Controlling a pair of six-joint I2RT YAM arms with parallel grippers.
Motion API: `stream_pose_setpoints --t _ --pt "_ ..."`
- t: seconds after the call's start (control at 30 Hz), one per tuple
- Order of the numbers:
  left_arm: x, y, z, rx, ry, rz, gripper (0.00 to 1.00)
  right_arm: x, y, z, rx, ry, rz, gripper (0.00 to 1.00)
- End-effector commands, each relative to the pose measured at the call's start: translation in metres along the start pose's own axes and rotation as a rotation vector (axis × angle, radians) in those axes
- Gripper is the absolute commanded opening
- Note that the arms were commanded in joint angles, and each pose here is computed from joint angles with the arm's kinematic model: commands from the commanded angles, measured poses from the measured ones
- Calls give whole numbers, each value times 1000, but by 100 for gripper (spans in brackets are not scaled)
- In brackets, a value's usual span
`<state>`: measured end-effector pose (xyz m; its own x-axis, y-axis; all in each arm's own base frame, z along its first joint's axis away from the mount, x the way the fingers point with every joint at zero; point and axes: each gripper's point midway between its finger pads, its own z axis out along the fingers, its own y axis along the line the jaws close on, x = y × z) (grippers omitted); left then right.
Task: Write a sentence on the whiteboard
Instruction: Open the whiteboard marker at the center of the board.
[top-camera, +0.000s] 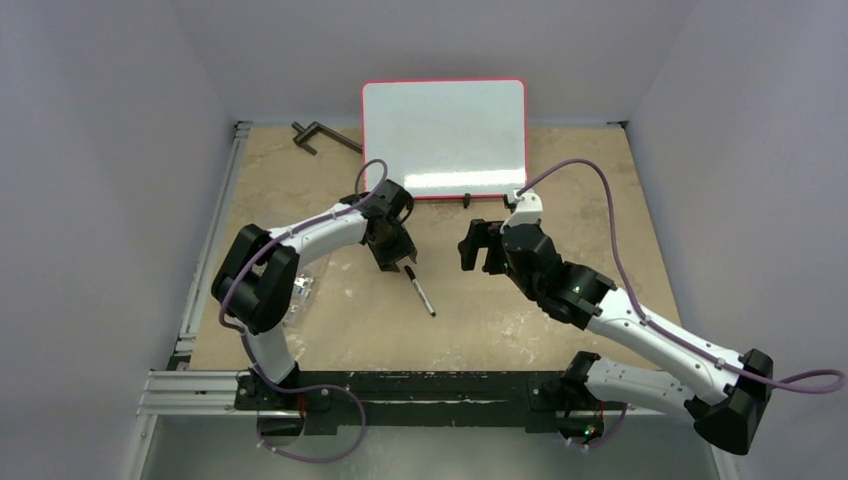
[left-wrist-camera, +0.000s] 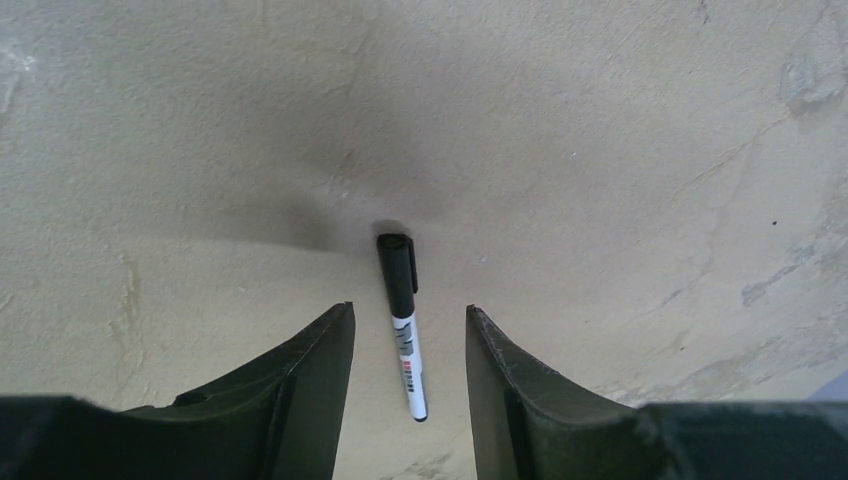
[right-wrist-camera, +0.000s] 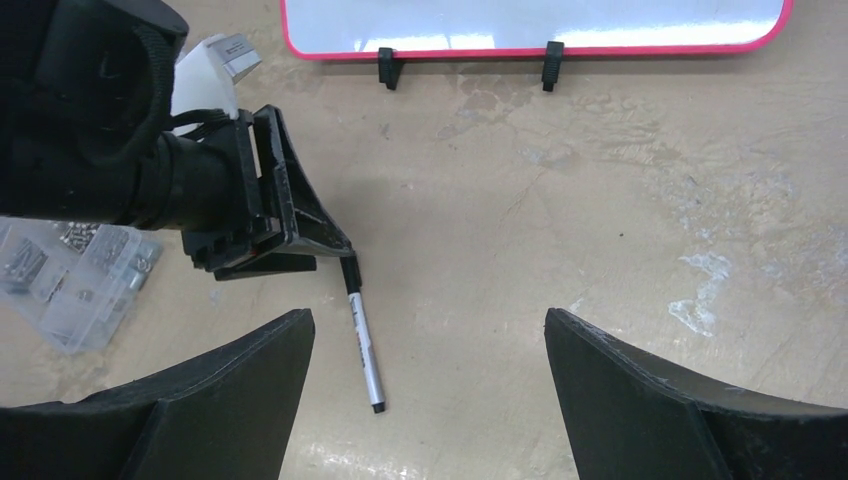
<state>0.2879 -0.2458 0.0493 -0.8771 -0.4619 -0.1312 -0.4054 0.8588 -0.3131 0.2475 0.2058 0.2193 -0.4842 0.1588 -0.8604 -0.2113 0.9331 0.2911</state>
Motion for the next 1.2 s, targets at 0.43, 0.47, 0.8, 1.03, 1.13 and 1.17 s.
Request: stream_pose_setpoints --t 0.43,0.47,0.8,1.03,1.13,1.17 --pt "-7 -4 24 -116 -38 -1 34 -12 -14 -18 10 -65 -24 87" --pt "-6 -3 27 -118 -35 -2 34 -12 -14 -18 10 -64 -26 87" --pt "-1 -2 40 -110 -21 8 0 -8 -16 -17 15 -54 -40 87" --pt "3 -24 7 58 -11 -60 0 -12 9 -24 -134 -73 -6 90" --pt "-3 -42 -24 174 -42 -107 0 -23 26 -32 -234 -120 30 92" --pt "-6 -47 -35 205 -56 -116 0 -27 30 -35 -264 -137 47 92"
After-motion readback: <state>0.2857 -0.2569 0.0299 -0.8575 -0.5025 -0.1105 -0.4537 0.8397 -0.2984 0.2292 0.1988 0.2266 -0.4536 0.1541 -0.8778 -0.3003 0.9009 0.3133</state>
